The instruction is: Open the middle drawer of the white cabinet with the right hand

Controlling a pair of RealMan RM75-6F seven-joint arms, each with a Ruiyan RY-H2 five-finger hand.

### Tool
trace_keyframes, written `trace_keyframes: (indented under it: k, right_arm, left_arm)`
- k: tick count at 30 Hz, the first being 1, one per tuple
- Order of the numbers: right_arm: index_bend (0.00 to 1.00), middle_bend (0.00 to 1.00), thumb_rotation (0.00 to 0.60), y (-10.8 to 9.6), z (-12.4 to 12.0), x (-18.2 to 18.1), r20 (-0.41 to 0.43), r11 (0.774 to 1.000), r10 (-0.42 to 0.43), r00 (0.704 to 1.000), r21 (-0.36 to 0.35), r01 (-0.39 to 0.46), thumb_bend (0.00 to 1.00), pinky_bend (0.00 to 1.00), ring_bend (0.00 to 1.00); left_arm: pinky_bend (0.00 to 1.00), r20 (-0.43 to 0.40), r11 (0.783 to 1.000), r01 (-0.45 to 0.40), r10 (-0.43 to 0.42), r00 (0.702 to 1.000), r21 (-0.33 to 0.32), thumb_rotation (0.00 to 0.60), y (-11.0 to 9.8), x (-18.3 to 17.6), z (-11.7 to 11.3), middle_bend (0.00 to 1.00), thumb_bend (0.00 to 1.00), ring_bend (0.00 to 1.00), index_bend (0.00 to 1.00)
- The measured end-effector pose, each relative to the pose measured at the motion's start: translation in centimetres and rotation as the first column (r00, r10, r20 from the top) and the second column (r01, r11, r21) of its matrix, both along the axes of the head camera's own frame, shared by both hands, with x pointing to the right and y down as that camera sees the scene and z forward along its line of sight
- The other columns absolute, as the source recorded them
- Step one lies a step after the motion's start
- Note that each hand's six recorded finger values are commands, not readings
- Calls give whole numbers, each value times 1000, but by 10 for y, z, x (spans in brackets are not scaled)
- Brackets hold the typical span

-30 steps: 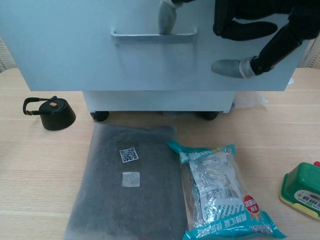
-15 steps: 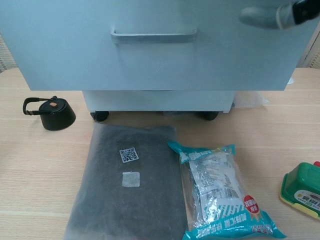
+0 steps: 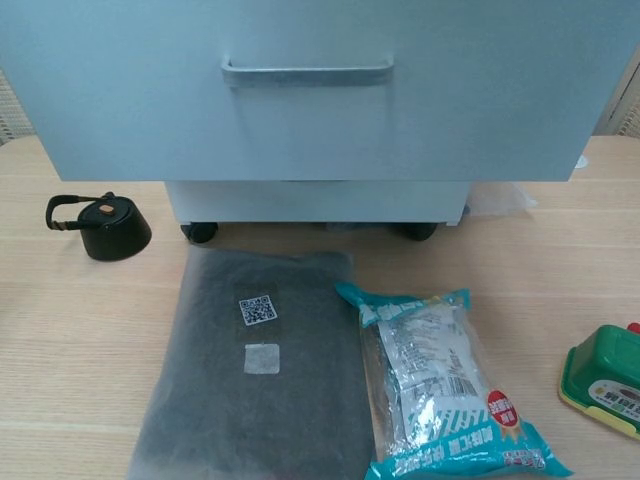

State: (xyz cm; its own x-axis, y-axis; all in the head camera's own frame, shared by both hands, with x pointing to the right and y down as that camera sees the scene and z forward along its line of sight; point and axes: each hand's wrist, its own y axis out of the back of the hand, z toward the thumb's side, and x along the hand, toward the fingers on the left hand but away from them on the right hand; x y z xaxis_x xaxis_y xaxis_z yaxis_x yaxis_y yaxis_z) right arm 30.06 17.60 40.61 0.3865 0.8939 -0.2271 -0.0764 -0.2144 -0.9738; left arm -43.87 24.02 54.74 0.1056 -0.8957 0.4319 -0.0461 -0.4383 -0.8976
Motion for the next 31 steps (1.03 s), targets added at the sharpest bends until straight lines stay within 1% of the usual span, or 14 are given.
trace_keyframes:
  k: [2,4,7,9,12,14,17,22,26,31]
  right_arm:
    - [234,623,600,5,4,21,-22,999,49,999,-18,-50,315,711,632]
    - [234,560,600,10,12,44,-57,994,99,993,-41,-101,310,662,555]
    - [227,409,600,19,26,77,-132,984,155,979,-63,-164,296,538,386]
    - [172,297,600,24,35,92,-159,980,172,972,-70,-185,277,415,258]
    - [95,198,600,35,51,109,-169,976,187,968,-81,-203,255,306,155]
    - [65,161,600,42,62,118,-160,973,197,967,-89,-213,239,266,115]
    - [38,141,600,50,75,128,-145,970,209,967,-98,-224,220,252,100]
    - [11,141,600,57,93,138,-125,966,218,968,-112,-233,214,251,100]
    - [11,141,600,57,102,142,-113,963,228,967,-120,-241,210,250,100]
    - [6,141,600,53,109,146,-104,968,216,971,-104,-227,204,239,100]
  left_arm:
    - [112,-4,1000,0,0,1000,3,600,0,1,1,2,324,29,88]
    - [112,-6,1000,-3,3,1000,7,600,0,3,1,2,324,29,88]
    - [112,-7,1000,-8,8,1000,18,600,0,4,0,2,325,29,88]
    - [112,-9,1000,-12,12,1000,28,600,-1,6,-1,2,324,29,88]
    - [112,-12,999,-17,17,1000,38,600,1,9,-2,2,325,29,88]
    - [112,-11,999,-18,18,1000,34,600,4,10,-2,3,325,29,88]
    - [112,-11,999,-19,19,1000,27,600,6,12,0,2,325,29,88]
    - [112,-12,1000,-16,16,1000,19,600,8,13,3,2,325,29,88]
    - [112,-13,1000,-15,15,1000,13,600,9,13,6,2,325,29,88]
    - [112,-15,1000,-14,14,1000,9,600,9,13,11,2,324,29,89]
